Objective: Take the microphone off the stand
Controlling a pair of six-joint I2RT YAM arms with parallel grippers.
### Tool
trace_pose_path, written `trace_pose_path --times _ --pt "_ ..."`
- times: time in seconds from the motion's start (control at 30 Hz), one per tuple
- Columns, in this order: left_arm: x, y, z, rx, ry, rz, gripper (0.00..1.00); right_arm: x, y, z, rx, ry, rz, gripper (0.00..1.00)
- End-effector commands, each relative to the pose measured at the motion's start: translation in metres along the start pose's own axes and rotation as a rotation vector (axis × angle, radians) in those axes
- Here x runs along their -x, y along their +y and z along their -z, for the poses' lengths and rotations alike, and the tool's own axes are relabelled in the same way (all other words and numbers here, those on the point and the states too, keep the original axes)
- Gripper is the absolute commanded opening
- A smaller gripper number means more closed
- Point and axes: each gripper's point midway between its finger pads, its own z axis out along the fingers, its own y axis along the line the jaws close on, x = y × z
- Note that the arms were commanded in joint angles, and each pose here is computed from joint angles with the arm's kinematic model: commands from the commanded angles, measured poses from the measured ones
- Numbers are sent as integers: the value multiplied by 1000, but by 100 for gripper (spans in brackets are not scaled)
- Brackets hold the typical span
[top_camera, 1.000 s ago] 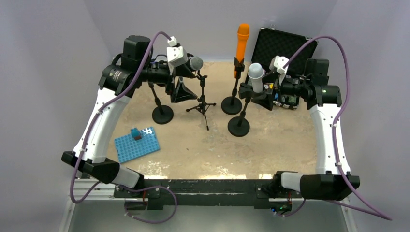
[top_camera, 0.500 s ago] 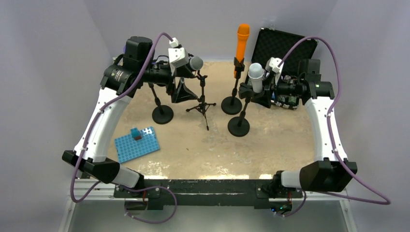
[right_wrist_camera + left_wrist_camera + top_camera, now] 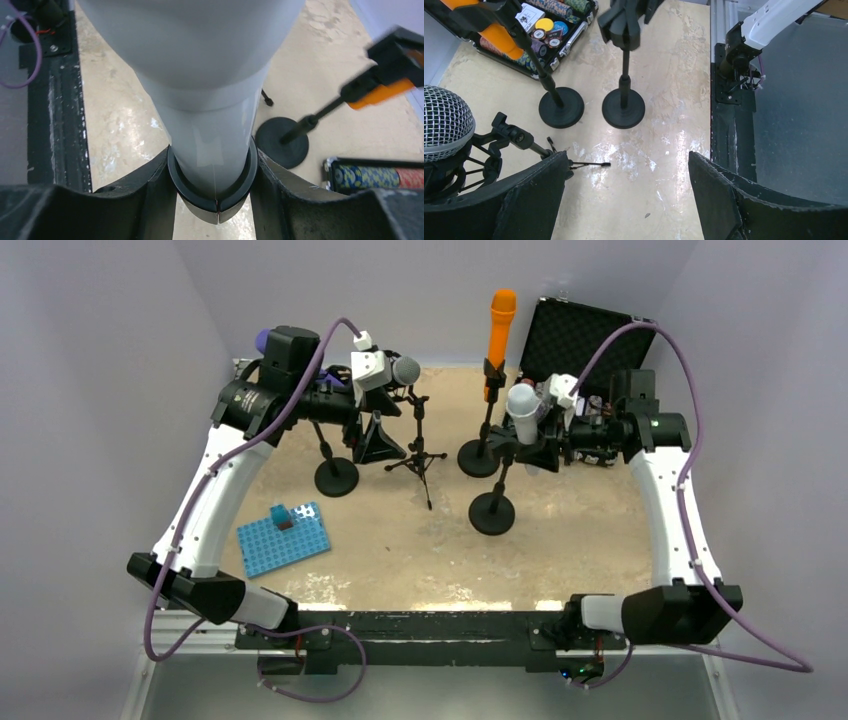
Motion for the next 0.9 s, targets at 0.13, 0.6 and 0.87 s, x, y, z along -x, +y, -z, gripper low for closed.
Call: trace_pose_path --times 0.13,0.6,0.87 --pt "-7 -19 -1 -80 -9 18 94 30 84 -17 153 -98 182 17" --pt "-32 -43 -16 -143 -25 76 95 57 93 -53 225 -154 197 18" --pt "-33 -38 -31 -123 -64 66 96 51 83 -71 193 -113 198 21"
